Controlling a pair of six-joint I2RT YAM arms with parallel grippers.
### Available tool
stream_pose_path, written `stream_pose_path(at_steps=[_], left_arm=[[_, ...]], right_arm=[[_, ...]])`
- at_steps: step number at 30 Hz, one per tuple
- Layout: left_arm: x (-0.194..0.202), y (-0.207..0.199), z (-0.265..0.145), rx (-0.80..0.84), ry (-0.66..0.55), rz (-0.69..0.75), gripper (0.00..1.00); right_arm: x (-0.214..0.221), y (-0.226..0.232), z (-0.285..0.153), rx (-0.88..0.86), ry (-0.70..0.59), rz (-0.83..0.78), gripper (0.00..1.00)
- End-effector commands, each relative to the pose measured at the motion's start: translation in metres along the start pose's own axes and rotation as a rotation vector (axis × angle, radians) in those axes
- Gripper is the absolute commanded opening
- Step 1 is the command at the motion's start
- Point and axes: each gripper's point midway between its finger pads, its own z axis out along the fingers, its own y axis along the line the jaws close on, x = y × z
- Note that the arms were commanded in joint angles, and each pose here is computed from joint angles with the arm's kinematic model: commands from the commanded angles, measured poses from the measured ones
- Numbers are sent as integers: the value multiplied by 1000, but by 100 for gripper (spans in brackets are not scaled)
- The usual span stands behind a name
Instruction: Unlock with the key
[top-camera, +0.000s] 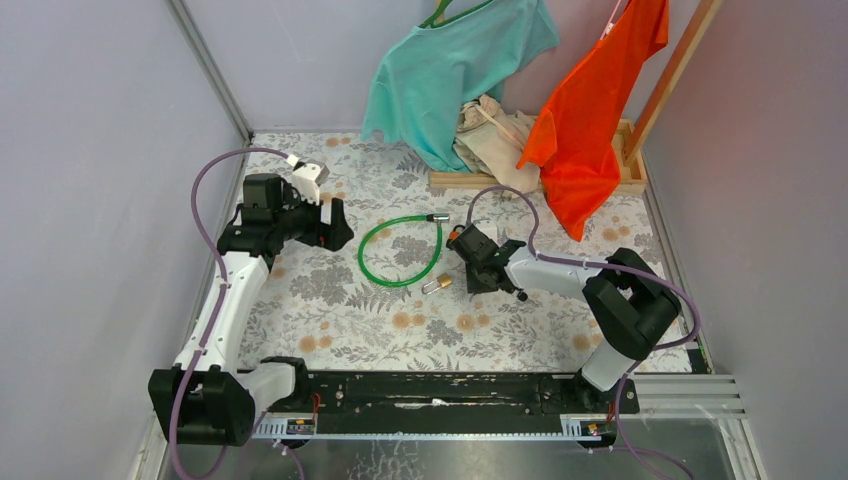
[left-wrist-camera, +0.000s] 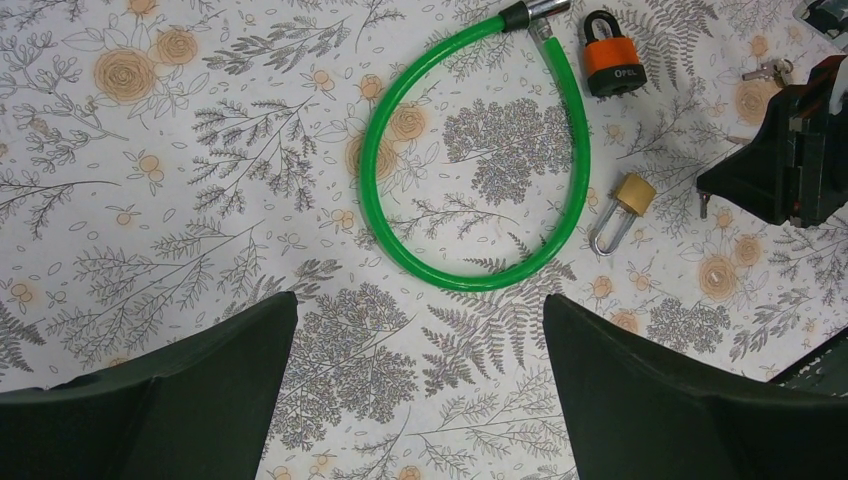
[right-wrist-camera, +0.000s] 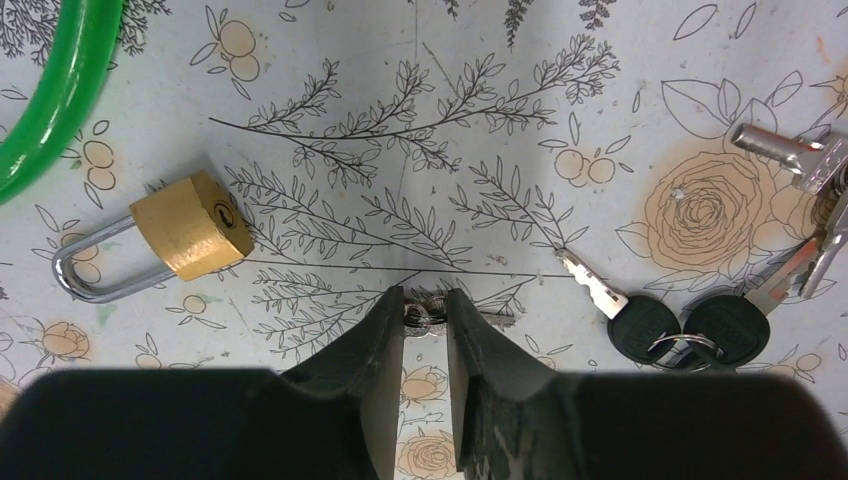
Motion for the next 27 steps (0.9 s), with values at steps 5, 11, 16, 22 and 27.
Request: stream_pose_path(at_steps=[5,11,16,22,27], left_arm=[[-6,-4,-6,14,-20,12,100],[-8,-7,-5,35,-21,9,100],[-5,-16,2,105,-5,-5,100],[0,-25,13,194,30,-26,100],[2,-33,18,234,43,-12,100]], right_arm=[[11,0,1,-17,22,-10,13],[13,2,-1,-34,26,-10,0],[14,20,-8,-137,44,-4,0],[14,32,-18,-203,59,19,0],[10,28,-25,-190,54,17,0]])
